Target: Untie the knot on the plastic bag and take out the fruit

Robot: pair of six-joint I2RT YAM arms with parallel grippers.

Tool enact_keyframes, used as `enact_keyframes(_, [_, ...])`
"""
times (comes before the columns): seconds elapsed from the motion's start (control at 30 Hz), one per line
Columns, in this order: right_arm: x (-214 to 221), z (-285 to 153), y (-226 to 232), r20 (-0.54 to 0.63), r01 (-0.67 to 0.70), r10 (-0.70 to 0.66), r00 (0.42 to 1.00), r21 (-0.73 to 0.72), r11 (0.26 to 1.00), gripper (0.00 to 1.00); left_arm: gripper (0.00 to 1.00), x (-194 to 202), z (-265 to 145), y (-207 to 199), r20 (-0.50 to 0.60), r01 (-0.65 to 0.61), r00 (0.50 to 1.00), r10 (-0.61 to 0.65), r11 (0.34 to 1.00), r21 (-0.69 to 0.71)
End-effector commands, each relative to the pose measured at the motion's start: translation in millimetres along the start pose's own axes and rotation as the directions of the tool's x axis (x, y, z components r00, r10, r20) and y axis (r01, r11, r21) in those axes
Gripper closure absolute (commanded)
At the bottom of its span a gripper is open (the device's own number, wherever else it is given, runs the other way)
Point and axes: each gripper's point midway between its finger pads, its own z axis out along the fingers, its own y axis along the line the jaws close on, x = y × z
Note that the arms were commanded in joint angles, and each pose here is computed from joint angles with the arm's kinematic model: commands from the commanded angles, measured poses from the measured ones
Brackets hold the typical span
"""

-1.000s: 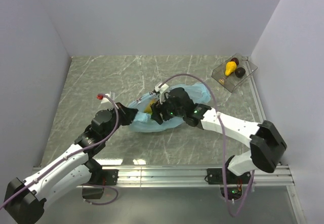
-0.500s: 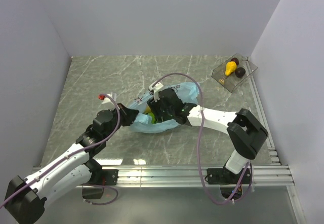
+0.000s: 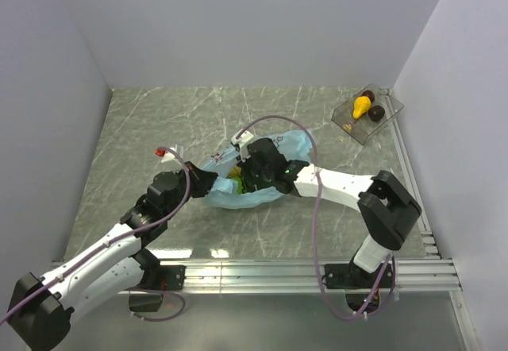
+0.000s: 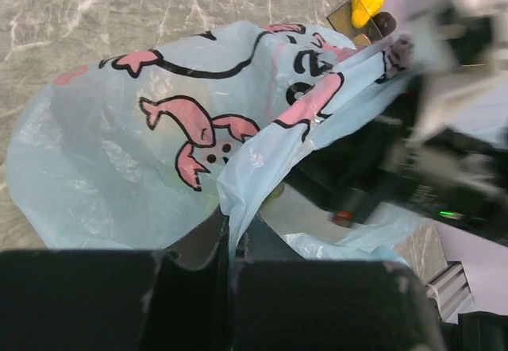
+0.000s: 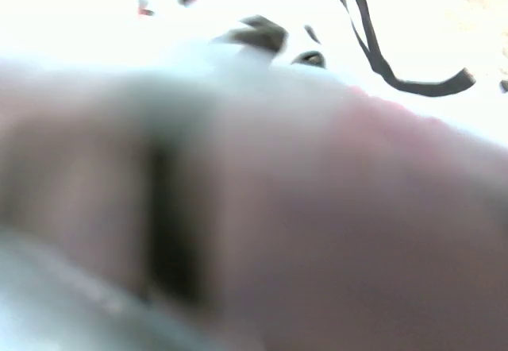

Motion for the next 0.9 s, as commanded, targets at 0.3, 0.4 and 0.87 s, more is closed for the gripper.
enact_keyframes(0.3, [-111.2, -119.0, 39.2, 0.246, 0.125, -0.067, 0.967, -0.226, 0.966, 1.0, 0.99, -25.7, 3.0, -8.6, 0.075, -0.012, 0.997, 0.012, 1.0, -0.011])
enact_keyframes(0.4, [-122.2, -139.0, 46.7, 0.279, 0.138, -0.06, 0.958, -0.267, 0.954, 1.0, 1.0, -28.6, 1.8, -7.9, 0.085, -0.015, 0.996, 0.016, 1.0, -0.018])
enact_keyframes(0.87, [-187.9, -227.9, 56.1, 0.462, 0.227, -0.069, 0.884, -0.297, 0.928, 1.0, 0.99, -27.3, 2.7, 10.3, 0.092, -0.007, 0.996, 0.017, 0.994, -0.109])
